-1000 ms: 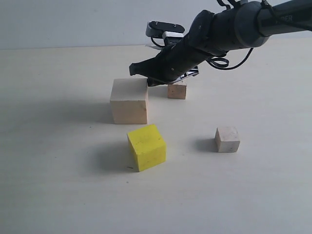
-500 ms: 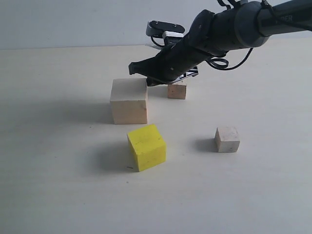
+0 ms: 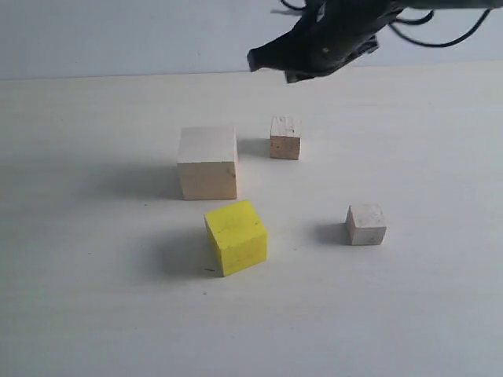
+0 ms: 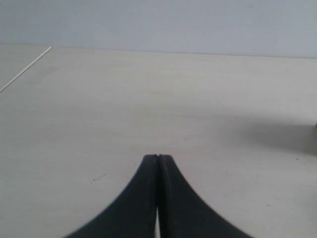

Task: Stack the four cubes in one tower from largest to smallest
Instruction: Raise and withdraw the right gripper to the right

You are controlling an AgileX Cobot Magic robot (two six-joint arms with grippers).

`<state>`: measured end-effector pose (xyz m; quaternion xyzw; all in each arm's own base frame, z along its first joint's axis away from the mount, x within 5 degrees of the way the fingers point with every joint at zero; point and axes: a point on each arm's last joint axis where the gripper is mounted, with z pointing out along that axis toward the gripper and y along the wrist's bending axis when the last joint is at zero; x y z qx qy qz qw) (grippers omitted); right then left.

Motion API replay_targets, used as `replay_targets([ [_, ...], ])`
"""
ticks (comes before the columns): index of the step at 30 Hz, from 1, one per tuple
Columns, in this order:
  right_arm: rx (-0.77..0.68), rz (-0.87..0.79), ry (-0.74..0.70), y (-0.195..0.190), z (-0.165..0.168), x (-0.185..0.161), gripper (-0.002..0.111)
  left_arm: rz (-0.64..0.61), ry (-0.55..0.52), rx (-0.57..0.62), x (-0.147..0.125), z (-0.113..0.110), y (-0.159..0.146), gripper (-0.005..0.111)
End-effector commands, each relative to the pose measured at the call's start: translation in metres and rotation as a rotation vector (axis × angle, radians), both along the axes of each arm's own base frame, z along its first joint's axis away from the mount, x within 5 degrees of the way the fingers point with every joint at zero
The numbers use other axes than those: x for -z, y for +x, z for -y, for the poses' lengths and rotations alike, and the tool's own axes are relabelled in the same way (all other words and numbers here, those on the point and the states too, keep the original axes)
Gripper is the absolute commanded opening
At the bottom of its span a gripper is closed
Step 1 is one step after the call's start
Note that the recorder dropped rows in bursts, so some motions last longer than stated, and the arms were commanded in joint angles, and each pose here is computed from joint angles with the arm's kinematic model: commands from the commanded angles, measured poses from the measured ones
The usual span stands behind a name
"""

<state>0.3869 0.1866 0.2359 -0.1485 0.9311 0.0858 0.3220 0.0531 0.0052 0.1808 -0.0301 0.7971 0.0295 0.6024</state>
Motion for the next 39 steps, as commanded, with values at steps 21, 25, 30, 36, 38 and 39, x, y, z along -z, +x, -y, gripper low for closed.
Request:
replay_targets([
  [21,0.046,0.551,0.261,-0.220,0.112,-0.123,0.000,0.370,0.030,0.017,-0.033,0.001,0.003,0.000],
  [25,0.073,0.532,0.241,-0.245,0.127,-0.129,0.000,0.377,0.031,0.017,-0.034,0.001,0.003,0.000],
  [30,0.093,0.510,0.186,-0.271,0.143,-0.132,0.000,0.477,-0.092,0.016,-0.042,0.002,0.002,0.000],
  [36,0.094,0.500,0.129,-0.300,0.160,-0.132,0.000,0.459,-0.220,0.013,-0.042,0.002,0.002,0.000],
  [38,0.086,0.515,0.116,-0.307,0.164,-0.133,0.000,0.452,-0.246,0.036,-0.048,0.003,0.003,0.000],
  [39,0.085,0.526,0.117,-0.311,0.166,-0.134,0.000,0.448,-0.253,0.052,-0.053,0.004,0.004,0.000],
])
